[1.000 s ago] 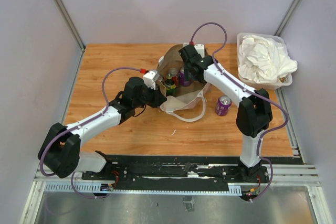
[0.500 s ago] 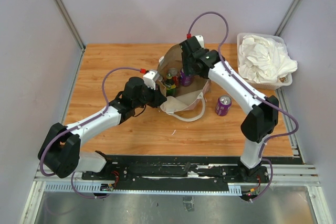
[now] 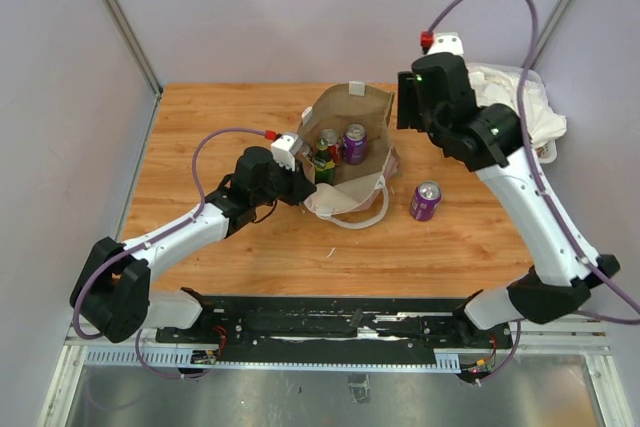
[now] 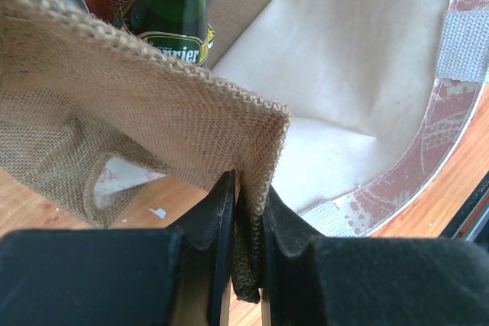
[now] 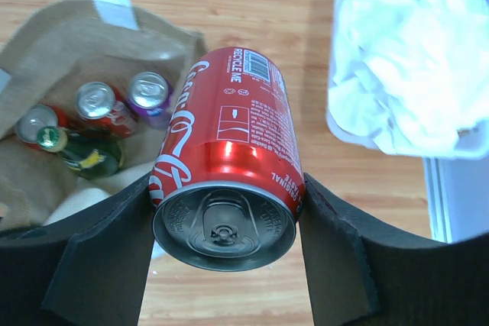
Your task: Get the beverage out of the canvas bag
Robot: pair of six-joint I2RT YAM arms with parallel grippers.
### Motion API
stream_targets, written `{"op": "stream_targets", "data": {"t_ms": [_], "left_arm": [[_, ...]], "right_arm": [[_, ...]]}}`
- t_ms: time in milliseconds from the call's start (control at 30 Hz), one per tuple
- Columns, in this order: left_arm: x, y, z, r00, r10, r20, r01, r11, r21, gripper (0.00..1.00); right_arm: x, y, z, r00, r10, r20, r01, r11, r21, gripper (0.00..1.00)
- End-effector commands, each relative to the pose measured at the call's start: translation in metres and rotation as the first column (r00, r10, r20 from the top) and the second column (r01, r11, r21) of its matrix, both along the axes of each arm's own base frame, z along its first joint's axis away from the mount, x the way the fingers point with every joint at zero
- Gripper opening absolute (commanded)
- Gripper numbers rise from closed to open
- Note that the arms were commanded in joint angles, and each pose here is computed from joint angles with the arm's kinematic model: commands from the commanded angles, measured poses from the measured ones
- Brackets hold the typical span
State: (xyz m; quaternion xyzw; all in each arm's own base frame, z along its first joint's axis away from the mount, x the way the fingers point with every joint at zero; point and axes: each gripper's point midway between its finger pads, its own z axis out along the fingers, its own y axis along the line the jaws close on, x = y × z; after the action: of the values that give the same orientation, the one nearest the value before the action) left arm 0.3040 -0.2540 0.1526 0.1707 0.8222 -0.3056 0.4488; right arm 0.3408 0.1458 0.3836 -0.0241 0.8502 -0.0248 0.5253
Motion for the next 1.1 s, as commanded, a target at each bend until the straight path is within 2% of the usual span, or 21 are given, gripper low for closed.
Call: {"op": "stream_targets", "data": {"t_ms": [0, 133, 267, 500, 700, 933, 1067], "left_arm": [[-0.008, 0.009, -0.014, 0.999, 0.018, -0.04, -0.016, 0.998, 0.054, 0.01], [-0.008, 0.009, -0.015, 0.999, 0.016, -0.042, -0.013, 0.998, 0.06, 0.01], [-0.008, 0.01, -0.016, 0.999, 0.017, -0.048, -0.014, 0.998, 0.064, 0.01], [-0.007, 0.009, -0.016, 0.998, 0.016, -0.058, -0.012, 0.998, 0.069, 0.02], [-0.008, 0.009, -0.017, 0.998, 0.011, -0.067, -0.006, 0.997, 0.076, 0.02], [-0.011, 0.01, -0.022, 0.996, 0.022, -0.087, -0.016, 0.997, 0.075, 0.03], [-0.011, 0.012, -0.023, 0.996, 0.03, -0.089, -0.023, 0.997, 0.076, 0.04]], "right_arm": [[-0.028, -0.066, 0.001, 0.984, -0.178, 0.0, 0.178, 0.984, -0.025, 0.01], [-0.048, -0.102, -0.039, 0.965, -0.237, -0.113, 0.241, 0.97, 0.025, 0.01], [-0.062, -0.128, -0.072, 0.936, -0.294, -0.194, 0.3, 0.954, 0.005, 0.01], [-0.084, -0.13, -0.109, 0.915, -0.274, -0.295, 0.294, 0.955, 0.024, 0.01], [-0.119, -0.127, -0.144, 0.89, -0.242, -0.386, 0.28, 0.959, 0.043, 0.01], [-0.152, -0.103, -0.203, 0.856, -0.12, -0.503, 0.223, 0.963, 0.15, 0.01], [-0.152, -0.097, -0.222, 0.862, -0.111, -0.495, 0.224, 0.959, 0.174, 0.01]]}}
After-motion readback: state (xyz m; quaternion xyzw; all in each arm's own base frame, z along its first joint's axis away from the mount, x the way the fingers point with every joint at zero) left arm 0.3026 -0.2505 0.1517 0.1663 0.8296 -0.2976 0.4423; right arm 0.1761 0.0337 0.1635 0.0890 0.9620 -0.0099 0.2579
